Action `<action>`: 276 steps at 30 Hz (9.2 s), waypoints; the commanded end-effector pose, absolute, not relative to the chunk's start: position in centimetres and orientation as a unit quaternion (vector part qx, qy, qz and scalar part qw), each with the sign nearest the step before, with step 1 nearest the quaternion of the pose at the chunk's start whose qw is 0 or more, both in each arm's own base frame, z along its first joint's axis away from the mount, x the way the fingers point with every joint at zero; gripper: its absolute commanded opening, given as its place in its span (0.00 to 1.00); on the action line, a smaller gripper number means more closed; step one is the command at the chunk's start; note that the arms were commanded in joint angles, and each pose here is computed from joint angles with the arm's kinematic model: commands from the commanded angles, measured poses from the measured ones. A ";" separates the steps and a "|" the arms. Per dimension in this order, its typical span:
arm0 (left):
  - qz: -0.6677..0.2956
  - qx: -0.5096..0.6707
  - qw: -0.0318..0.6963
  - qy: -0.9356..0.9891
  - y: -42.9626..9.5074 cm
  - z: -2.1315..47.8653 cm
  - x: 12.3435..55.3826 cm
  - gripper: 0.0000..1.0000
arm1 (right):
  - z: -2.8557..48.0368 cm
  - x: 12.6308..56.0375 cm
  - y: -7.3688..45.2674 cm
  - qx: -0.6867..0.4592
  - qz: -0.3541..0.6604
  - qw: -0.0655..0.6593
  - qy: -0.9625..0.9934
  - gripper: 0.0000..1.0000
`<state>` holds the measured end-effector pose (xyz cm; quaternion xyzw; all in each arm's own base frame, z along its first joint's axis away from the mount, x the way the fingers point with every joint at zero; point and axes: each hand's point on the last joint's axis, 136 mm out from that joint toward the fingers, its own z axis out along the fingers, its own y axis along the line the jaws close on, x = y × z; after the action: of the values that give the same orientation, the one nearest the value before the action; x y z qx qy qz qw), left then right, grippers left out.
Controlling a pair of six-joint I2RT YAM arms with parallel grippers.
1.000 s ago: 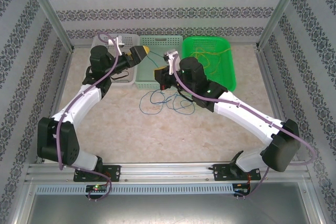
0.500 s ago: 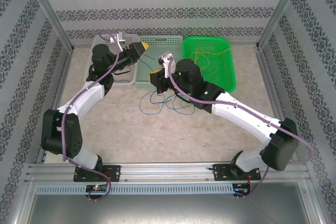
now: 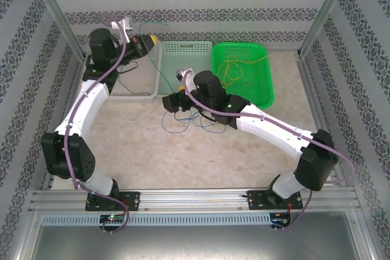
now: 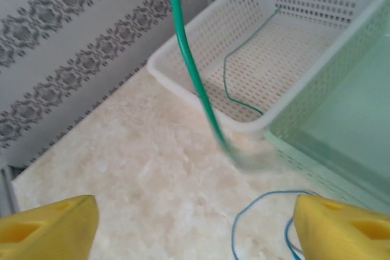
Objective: Untangle the cables
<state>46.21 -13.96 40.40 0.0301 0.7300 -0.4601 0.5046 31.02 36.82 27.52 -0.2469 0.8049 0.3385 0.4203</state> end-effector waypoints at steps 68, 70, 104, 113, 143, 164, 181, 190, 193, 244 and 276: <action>-0.254 -0.077 0.430 0.863 -4.5 26.0 45.2 1.00 | 4.8 32.7 28.7 -0.152 0.119 0.219 0.956 0.69; -0.267 -0.081 0.430 0.859 -4.9 25.6 44.7 1.00 | 4.3 33.2 28.8 -0.152 0.110 0.224 0.956 0.67; -0.326 -0.011 0.404 0.855 -10.3 23.8 41.5 1.00 | 28.7 27.6 33.1 -0.252 0.448 0.288 0.808 0.00; -0.345 0.029 0.416 0.841 -12.7 24.5 41.0 1.00 | 37.9 28.8 31.8 -0.256 0.496 0.358 0.748 0.00; -0.393 0.063 0.427 0.812 -17.8 24.3 38.7 1.00 | 35.8 43.4 30.9 -0.126 0.462 0.415 0.773 0.00; -0.359 0.025 0.355 0.863 -17.2 18.2 36.4 1.00 | 17.5 55.6 31.5 0.029 0.438 0.264 0.859 0.36; -0.306 -0.016 0.310 0.900 -17.4 13.8 34.8 0.99 | 22.4 51.4 30.5 -0.013 0.448 0.267 0.853 0.75; -0.322 -0.104 0.348 0.874 -14.4 15.7 37.3 0.99 | 23.7 43.9 29.8 -0.175 0.361 0.343 0.849 0.76; -0.315 -0.123 0.352 0.873 -13.0 15.7 37.5 0.99 | 20.7 40.0 30.1 -0.267 0.296 0.334 0.854 0.74; -0.316 -0.264 0.337 0.847 -5.8 13.6 36.0 0.99 | 3.8 34.8 33.7 -0.471 0.035 0.184 0.862 0.01; -0.519 -0.176 0.326 0.770 -14.3 19.9 37.9 1.00 | 17.7 29.4 37.2 -0.439 0.259 0.275 0.815 0.00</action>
<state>37.43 -12.62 18.55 -0.1966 0.7881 -0.4802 0.3311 30.16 37.05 16.26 -0.4246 0.8288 0.2600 0.2551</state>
